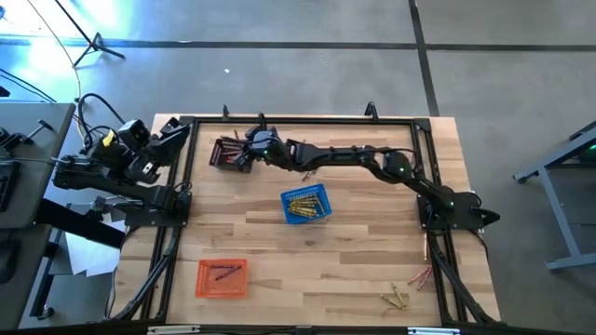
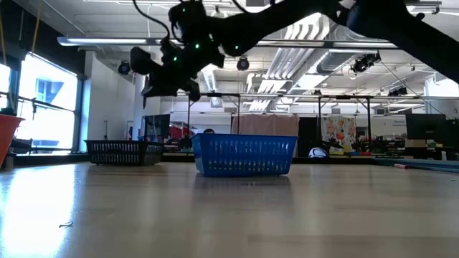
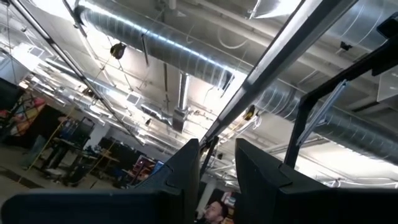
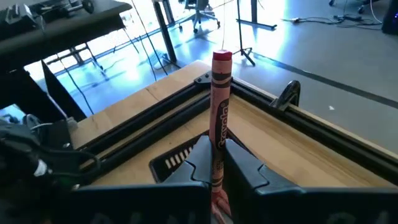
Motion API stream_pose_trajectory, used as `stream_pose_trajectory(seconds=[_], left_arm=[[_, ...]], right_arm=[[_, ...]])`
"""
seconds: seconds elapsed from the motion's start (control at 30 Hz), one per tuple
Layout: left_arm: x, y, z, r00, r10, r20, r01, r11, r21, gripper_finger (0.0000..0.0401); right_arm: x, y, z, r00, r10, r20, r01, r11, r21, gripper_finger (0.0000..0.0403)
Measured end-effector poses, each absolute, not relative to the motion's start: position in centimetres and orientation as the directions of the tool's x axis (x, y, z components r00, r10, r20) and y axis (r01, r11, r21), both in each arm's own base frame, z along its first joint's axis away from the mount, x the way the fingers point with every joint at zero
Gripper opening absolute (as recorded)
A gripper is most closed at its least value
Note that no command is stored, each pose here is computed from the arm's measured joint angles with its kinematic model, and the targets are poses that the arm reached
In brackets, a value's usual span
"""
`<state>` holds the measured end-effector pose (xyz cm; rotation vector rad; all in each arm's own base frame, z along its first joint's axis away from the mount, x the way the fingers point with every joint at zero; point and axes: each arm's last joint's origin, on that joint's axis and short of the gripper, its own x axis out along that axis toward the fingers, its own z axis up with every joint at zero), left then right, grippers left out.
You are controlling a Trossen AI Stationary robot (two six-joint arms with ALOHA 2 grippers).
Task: Sort crayons
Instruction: Put the red crayon into the black basket, then put the violet crayon into the orange basket
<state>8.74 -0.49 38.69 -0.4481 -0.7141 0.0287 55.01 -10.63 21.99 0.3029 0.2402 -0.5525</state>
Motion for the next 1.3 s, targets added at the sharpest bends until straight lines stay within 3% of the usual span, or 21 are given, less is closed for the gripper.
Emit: stream_pose_trajectory(seconds=[0.23, 0.4, 0.6, 0.73, 1.0, 1.13, 1.3], left_arm=[[8.7, -0.5, 38.7, 0.759, 0.177, 0.626, 0.125, 0.905, -0.407, 0.009], [8.8, -0.5, 38.7, 0.76, 0.177, 0.625, 0.124, 0.905, -0.407, 0.009], [8.8, -0.5, 38.6, 0.764, 0.177, 0.621, 0.12, 0.906, -0.406, 0.009], [8.9, -0.5, 38.5, 0.77, 0.176, 0.613, 0.116, 0.906, -0.406, 0.009], [8.9, -0.4, 38.5, 0.768, 0.198, 0.609, 0.073, 0.917, -0.391, 0.009], [8.8, -0.3, 38.5, 0.762, 0.248, 0.599, 0.013, 0.918, -0.396, 0.009], [8.8, -0.1, 38.5, 0.748, 0.32, 0.582, -0.091, 0.917, -0.388, 0.009]], right_arm=[[55.6, -11.7, 18.7, 0.826, -0.449, -0.341, 0.549, 0.777, 0.308, 0.0009], [55.7, -11.9, 17.2, 0.835, -0.397, -0.38, 0.529, 0.77, 0.357, 0.0047], [55.5, -11.8, 17.7, 0.825, -0.393, -0.406, 0.521, 0.807, 0.278, 0.011], [54.2, -11.6, 20.4, 0.796, -0.386, -0.465, 0.53, 0.816, 0.23, 0.0122], [47.6, -12.1, 26.4, 0.543, -0.359, -0.759, 0.617, 0.784, 0.071, 0.0123], [44.2, -13.2, 26.2, 0.297, -0.323, -0.898, 0.634, 0.771, -0.068, 0.0123], [41.1, -14.2, 26.1, 0.077, -0.237, -0.968, 0.446, 0.877, -0.18, 0.0123]])
